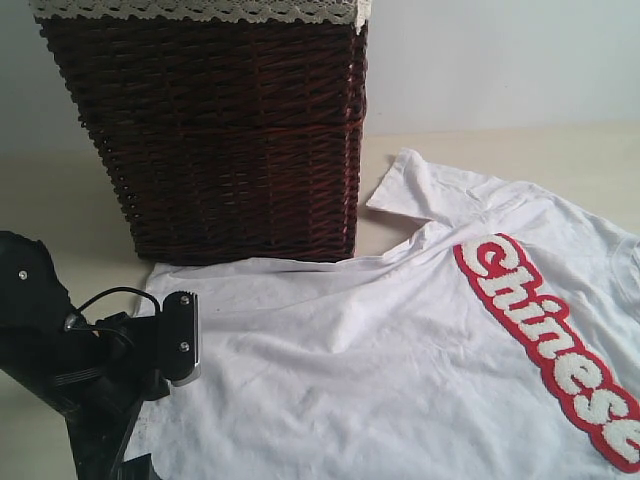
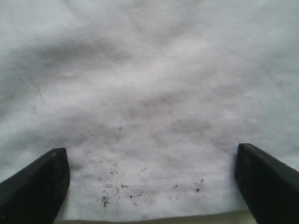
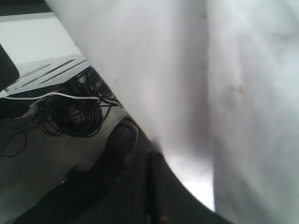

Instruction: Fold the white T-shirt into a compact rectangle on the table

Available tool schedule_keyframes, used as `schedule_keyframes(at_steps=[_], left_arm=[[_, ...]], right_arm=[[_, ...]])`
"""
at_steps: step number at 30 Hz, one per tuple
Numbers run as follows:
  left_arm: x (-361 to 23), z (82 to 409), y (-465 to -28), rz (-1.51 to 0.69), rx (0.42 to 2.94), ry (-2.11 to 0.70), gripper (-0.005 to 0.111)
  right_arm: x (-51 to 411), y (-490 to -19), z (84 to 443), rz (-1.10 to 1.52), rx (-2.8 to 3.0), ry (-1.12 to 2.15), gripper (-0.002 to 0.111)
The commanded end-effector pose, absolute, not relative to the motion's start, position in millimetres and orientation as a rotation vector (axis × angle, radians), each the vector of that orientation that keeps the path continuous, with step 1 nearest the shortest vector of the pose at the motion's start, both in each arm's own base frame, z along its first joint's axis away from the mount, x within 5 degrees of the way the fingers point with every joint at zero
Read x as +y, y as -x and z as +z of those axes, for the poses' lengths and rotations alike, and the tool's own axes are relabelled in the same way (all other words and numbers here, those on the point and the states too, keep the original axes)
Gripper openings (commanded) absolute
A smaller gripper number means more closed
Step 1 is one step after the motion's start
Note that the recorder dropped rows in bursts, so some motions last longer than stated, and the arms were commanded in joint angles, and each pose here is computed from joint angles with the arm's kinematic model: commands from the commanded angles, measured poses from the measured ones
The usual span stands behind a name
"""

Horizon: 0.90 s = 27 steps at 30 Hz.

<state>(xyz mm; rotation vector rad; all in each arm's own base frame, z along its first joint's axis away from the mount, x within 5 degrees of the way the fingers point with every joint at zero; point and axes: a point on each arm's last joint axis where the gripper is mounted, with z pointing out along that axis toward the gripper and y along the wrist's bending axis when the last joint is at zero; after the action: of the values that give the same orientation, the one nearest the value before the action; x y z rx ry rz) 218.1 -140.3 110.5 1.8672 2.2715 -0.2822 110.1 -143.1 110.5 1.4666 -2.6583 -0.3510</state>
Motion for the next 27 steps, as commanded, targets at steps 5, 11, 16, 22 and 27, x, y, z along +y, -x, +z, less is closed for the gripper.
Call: schedule_keyframes(at_steps=[5, 11, 16, 22, 27], left_arm=[[-139, 99, -214, -0.282, 2.285, -1.931, 0.092], [-139, 99, -214, -0.282, 2.285, -1.931, 0.092], [-139, 99, -214, -0.282, 2.285, -1.931, 0.092], [-139, 99, -214, -0.282, 2.283, -1.933, 0.092], [-139, 99, -214, -0.282, 2.285, -1.931, 0.092]], right_arm=[[-133, -117, 117, -0.443, -2.782, -1.423, 0.0], [-123, -118, 135, -0.495, -2.835, -1.46, 0.0], [-124, -128, 129, -0.454, -2.938, -1.467, 0.0], [-132, -125, 120, -0.394, -2.865, -1.456, 0.0], [-138, -113, 118, -0.386, -2.692, -1.491, 0.0]])
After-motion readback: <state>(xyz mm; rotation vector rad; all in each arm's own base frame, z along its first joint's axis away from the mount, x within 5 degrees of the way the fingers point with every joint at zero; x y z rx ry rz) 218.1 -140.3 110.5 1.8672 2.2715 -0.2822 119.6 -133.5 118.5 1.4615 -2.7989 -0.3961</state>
